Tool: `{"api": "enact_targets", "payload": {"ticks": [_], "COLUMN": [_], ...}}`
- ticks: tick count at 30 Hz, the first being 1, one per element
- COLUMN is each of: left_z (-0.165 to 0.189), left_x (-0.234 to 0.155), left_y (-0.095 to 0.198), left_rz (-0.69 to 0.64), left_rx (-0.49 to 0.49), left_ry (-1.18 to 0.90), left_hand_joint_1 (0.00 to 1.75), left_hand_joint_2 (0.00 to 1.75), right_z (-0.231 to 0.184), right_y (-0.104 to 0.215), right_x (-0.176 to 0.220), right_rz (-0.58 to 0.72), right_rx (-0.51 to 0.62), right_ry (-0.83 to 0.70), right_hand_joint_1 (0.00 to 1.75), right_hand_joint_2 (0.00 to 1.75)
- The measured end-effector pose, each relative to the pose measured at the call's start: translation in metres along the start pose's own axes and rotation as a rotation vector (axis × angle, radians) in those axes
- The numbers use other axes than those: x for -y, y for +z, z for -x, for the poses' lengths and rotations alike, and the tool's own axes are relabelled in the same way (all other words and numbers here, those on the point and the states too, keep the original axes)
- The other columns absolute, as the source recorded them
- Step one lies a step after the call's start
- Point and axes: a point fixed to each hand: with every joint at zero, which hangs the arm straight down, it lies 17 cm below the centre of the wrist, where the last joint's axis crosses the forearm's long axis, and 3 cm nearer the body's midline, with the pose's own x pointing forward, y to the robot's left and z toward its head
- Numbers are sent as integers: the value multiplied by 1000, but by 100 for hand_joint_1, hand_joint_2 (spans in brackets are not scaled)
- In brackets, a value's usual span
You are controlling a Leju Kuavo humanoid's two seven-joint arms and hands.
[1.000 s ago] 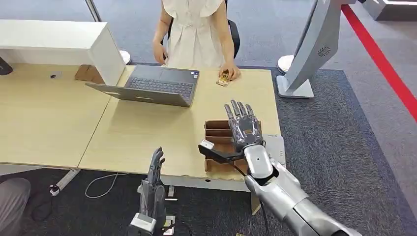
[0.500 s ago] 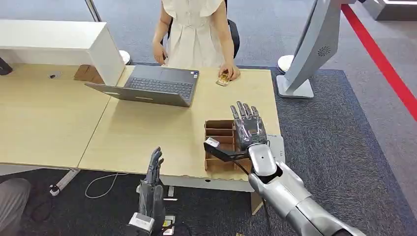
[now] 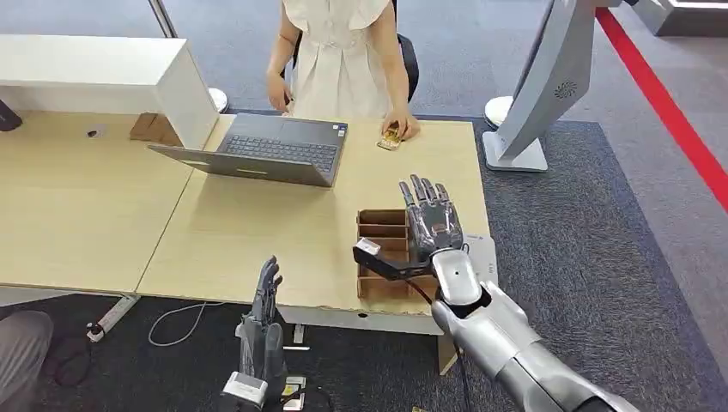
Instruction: Pass the card to the sensor for recognition and then transmit it.
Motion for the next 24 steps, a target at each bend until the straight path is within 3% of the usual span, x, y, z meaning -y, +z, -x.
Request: {"api": "enact_targets", "payload": {"ticks": [24], "left_z": [2], "left_x": [-5], "left_y": [0], "left_rz": [-21], "left_rx": [-8], "left_ry": [-3], "left_hand_joint_1": [0], "left_hand_joint_2": [0], "right_z": [23], "right_y": [3], "right_x": [-21], "right_rz": [-69], "right_rx": [-49], "right_ry": [44], "right_hand_joint_1": [0], "right_hand_joint_2": [175]}}
